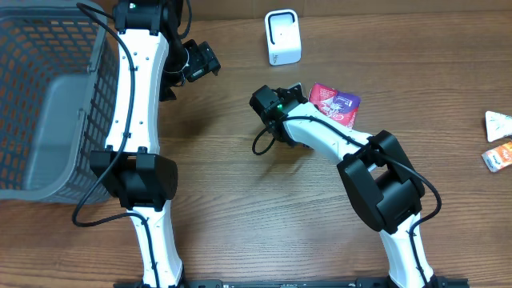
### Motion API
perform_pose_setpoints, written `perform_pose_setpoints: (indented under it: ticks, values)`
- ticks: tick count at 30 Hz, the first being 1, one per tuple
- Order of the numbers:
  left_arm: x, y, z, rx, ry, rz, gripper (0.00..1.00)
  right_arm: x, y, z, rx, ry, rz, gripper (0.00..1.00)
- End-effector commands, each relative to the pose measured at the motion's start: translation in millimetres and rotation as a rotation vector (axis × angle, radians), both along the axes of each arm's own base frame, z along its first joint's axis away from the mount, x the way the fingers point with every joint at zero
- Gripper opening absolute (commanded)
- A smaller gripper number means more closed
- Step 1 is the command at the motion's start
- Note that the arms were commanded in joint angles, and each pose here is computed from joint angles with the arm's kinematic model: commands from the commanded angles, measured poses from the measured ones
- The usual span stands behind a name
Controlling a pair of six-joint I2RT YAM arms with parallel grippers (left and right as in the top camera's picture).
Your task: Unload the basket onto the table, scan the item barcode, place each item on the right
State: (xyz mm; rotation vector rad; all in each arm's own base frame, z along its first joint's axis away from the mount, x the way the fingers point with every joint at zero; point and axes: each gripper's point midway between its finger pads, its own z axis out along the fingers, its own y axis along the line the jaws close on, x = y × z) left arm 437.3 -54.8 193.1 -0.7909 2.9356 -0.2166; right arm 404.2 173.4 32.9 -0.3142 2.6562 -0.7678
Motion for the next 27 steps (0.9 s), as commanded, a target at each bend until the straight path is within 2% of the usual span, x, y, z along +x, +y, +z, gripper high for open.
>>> perform_pose_setpoints:
  ticks: [1,4,8,10,15,19,22,27]
  values:
    - [-0.1,-1.3,-3.3,0.003,0.008,-0.016,1.0,5.4,21.5,20.8,0.149,-0.006,-0.038,0.13]
    - [-0.1,-1.3,-3.3,0.003,0.008,-0.016,1.0,6.8,44.7,52.1,0.309,0.028,-0.03,0.11]
    - [-0.1,-1.1,-3.3,0.003,0.008,-0.015,1.0,-0.8,82.4,103.7,0.612,0.134,0.023,0.04]
    - [-0.1,-1.3,-3.4,0.003,0.009,-0.016,1.0,-13.0,106.3,132.8,0.841,0.249,0.107,0.04]
    - [-0.1,-1.3,-3.3,0.003,0.008,-0.016,1.0,-42.3,121.9,159.8,1.213,0.506,0.273,0.04]
    - [-0.1,-1.1,-3.3,0.003,0.008,-0.015,1.0,-58.3,119.2,159.3,1.437,0.637,0.333,0.04]
    - [-0.1,-1.1,-3.4,0.003,0.009,-0.015,1.0,-63.6,109.7,139.8,1.58,0.701,0.278,0.04]
    - [-0.1,-1.3,-3.3,0.003,0.008,-0.016,1.0,-57.2,78.3,104.9,1.632,0.692,0.154,0.06]
